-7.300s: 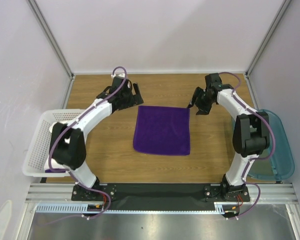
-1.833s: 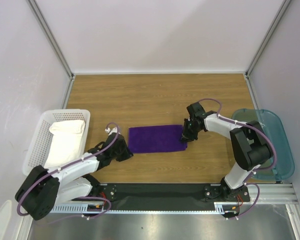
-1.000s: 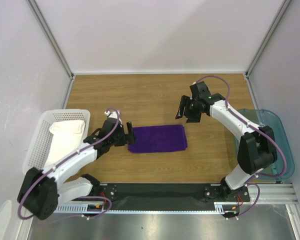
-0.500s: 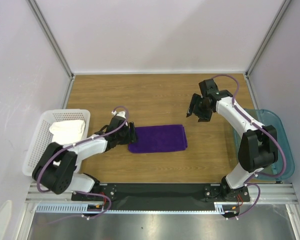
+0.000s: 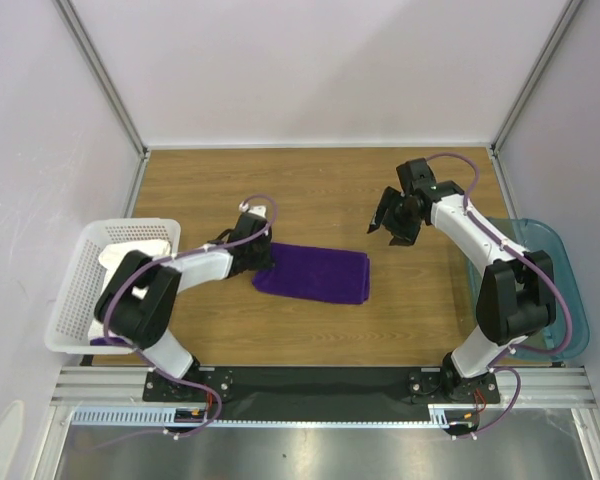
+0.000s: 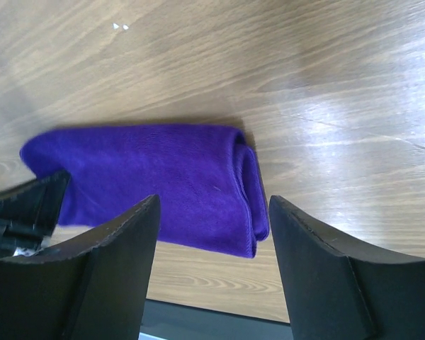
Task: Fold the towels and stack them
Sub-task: Neatly place the folded towel into the bin
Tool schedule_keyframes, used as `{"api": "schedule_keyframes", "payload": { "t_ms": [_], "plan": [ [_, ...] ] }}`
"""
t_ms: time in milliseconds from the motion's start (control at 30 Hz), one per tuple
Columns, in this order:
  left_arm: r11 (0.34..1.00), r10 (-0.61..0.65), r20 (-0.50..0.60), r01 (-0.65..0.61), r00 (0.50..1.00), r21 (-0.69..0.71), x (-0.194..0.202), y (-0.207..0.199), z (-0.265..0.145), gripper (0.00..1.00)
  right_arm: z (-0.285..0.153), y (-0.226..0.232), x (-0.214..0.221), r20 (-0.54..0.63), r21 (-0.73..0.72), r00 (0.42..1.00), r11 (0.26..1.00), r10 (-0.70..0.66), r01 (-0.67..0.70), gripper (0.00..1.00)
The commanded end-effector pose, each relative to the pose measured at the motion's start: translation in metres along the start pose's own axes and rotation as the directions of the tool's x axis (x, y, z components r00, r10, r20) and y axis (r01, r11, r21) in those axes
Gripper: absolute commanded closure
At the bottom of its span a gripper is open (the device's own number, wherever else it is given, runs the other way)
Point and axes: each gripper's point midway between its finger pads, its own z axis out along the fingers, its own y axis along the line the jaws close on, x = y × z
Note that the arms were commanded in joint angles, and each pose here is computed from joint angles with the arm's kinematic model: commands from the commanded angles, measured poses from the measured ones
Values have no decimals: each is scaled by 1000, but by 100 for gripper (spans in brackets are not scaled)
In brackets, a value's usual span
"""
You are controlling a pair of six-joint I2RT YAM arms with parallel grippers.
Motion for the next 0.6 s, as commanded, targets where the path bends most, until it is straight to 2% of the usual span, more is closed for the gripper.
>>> {"api": "schedule_keyframes", "payload": {
  "t_ms": [0, 67, 233, 267, 300, 433, 467, 500, 533, 567],
  "plan": [
    [981, 160, -23, -162, 987, -110, -26, 16, 14, 82, -18, 23, -14, 51, -89, 998, 996, 37, -32, 31],
    [968, 214, -71, -221, 974, -122, -26, 22, 30, 91, -18, 29, -15, 54, -109, 998, 993, 45, -39, 31],
    [970, 196, -51, -201, 979, -134, -75, 22, 50, 98, -14, 28, -20, 69, -95, 997, 995, 40, -34, 31],
    [974, 162, -77, -172, 984, -148, -77, 33, 59, 100, -12, 28, -21, 67, -92, 997, 995, 40, -34, 31],
    [978, 145, -43, -149, 989, -149, -100, 32, 61, 100, -11, 28, -23, 69, -91, 997, 995, 42, -35, 31],
    [989, 6, -22, -9, 1000, -147, -140, 62, 78, 100, -6, 36, -39, 90, -103, 995, 994, 43, -34, 31],
    [987, -63, 30, 67, 998, -145, -169, 76, 76, 100, -1, 35, -40, 81, -97, 996, 995, 45, -37, 31],
    [983, -100, 20, 102, 995, -155, -170, 87, 85, 100, 1, 37, -43, 80, -102, 996, 994, 47, -39, 31],
    [971, -165, 68, 174, 984, -162, -195, 106, 81, 100, 1, 41, -48, 86, -109, 995, 993, 46, -37, 31],
    [959, -207, 51, 213, 977, -185, -188, 121, 86, 100, 3, 42, -49, 83, -109, 996, 993, 45, -36, 31]
  ]
}}
